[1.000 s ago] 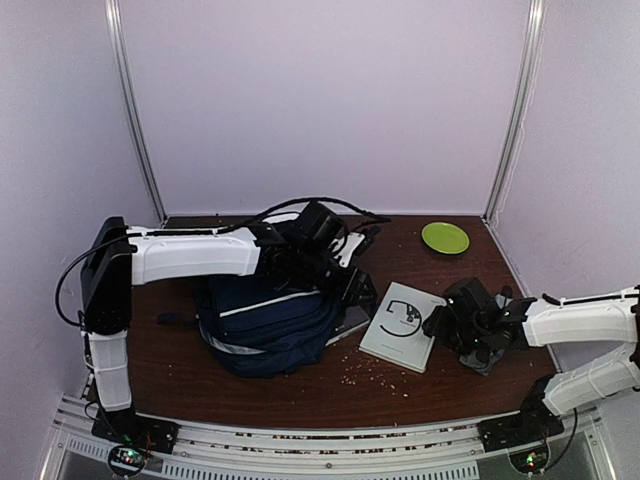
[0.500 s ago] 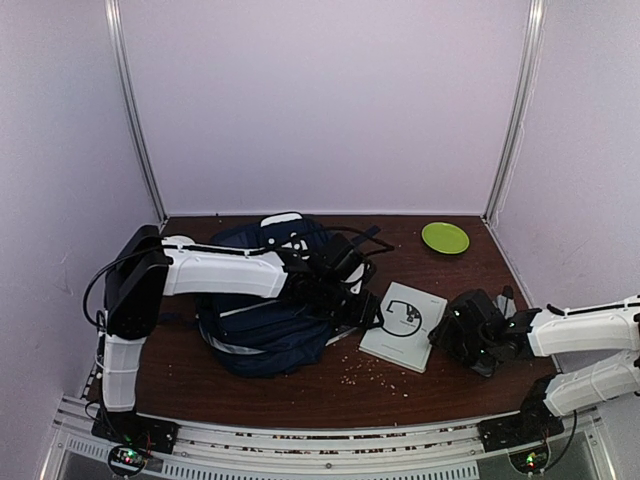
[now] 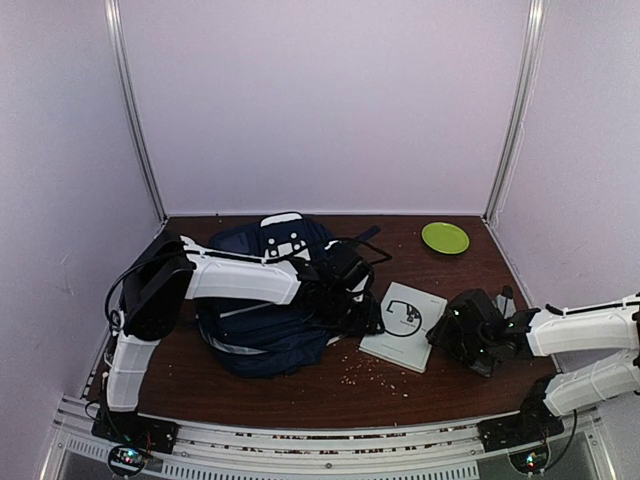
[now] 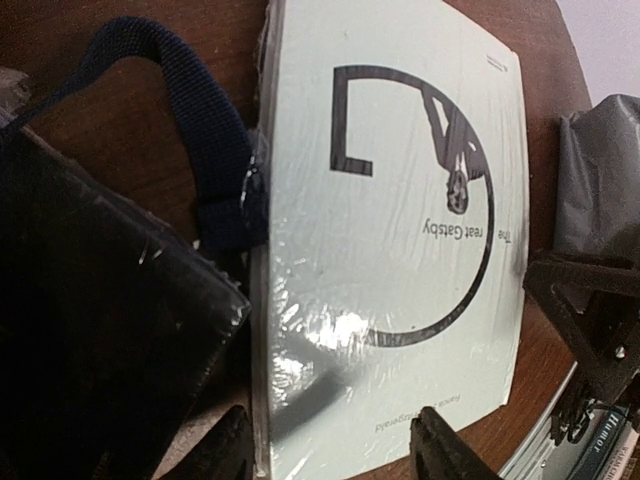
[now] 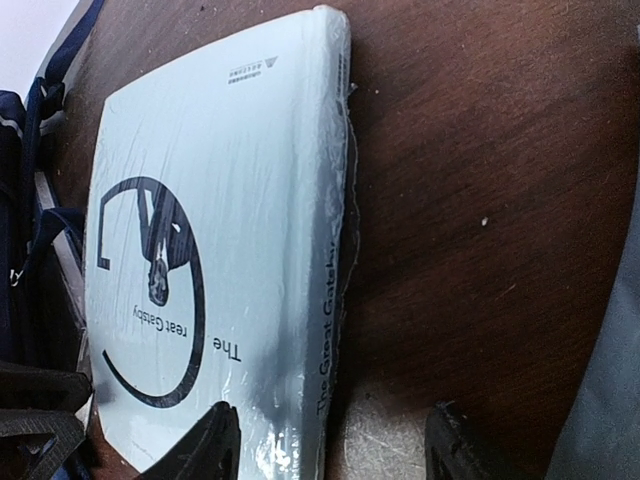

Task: Pack the student bag
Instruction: Pick up the book from the center of the board.

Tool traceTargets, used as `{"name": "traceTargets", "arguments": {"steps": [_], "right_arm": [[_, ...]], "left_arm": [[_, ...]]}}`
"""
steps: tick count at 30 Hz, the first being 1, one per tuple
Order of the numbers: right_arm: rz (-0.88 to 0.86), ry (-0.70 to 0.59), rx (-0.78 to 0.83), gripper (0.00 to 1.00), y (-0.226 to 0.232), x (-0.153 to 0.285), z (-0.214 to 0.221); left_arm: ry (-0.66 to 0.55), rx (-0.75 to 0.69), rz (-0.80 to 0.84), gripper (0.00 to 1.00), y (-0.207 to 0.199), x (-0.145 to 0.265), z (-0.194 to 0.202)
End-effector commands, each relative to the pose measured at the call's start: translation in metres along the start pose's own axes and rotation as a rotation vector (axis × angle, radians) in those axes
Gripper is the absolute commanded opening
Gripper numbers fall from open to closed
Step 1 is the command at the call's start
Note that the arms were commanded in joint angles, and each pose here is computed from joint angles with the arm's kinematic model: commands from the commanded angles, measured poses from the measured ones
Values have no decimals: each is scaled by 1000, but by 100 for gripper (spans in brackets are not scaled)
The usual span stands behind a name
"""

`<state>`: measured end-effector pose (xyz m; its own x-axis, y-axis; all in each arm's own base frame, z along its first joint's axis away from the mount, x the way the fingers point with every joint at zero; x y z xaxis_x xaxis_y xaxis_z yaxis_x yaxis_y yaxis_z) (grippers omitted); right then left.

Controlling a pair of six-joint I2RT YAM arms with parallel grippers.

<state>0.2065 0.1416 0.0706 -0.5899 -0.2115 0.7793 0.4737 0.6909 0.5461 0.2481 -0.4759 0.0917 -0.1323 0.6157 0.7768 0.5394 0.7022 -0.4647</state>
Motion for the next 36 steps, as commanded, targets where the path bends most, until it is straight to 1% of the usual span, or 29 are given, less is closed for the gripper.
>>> {"name": "traceTargets", "arguments": {"steps": [1,5,9,11,16,27,32,36], "right_arm": [[-23,13,-15,63,5,-1,1],[-20,16,-23,63,4,0,1],[-4,25,-24,63,-1,-2,4],[-1,31,-28,63,-3,-3,5],[-6,60,-43,63,-4,-8,10],[-74,163,-72,62,6,-16,25],[-139,207,-101,60,13,-17,31],[-273,256,-105,58,36,-12,33]], "left_arm": [[7,16,-39,91,5,-4,-3],[8,25,-82,90,13,-5,0],[34,26,-71,87,14,-12,5],[43,21,-37,81,11,-16,7],[54,13,26,61,4,-21,9],[83,15,63,29,5,-30,17],[95,17,79,17,5,-34,20],[104,23,113,12,3,-38,23]]}}
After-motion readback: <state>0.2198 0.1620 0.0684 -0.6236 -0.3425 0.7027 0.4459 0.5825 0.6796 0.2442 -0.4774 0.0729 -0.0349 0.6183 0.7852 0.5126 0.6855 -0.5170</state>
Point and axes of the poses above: each gripper's point midway between its finger pads, its own x axis back along the fingers, its own y axis along the line the jaws close on, z = x × y, the point moved 5 cm from there along x, back along the fingers, and after that the axes turned 10 degrees about -x, right-handed, at the moved point
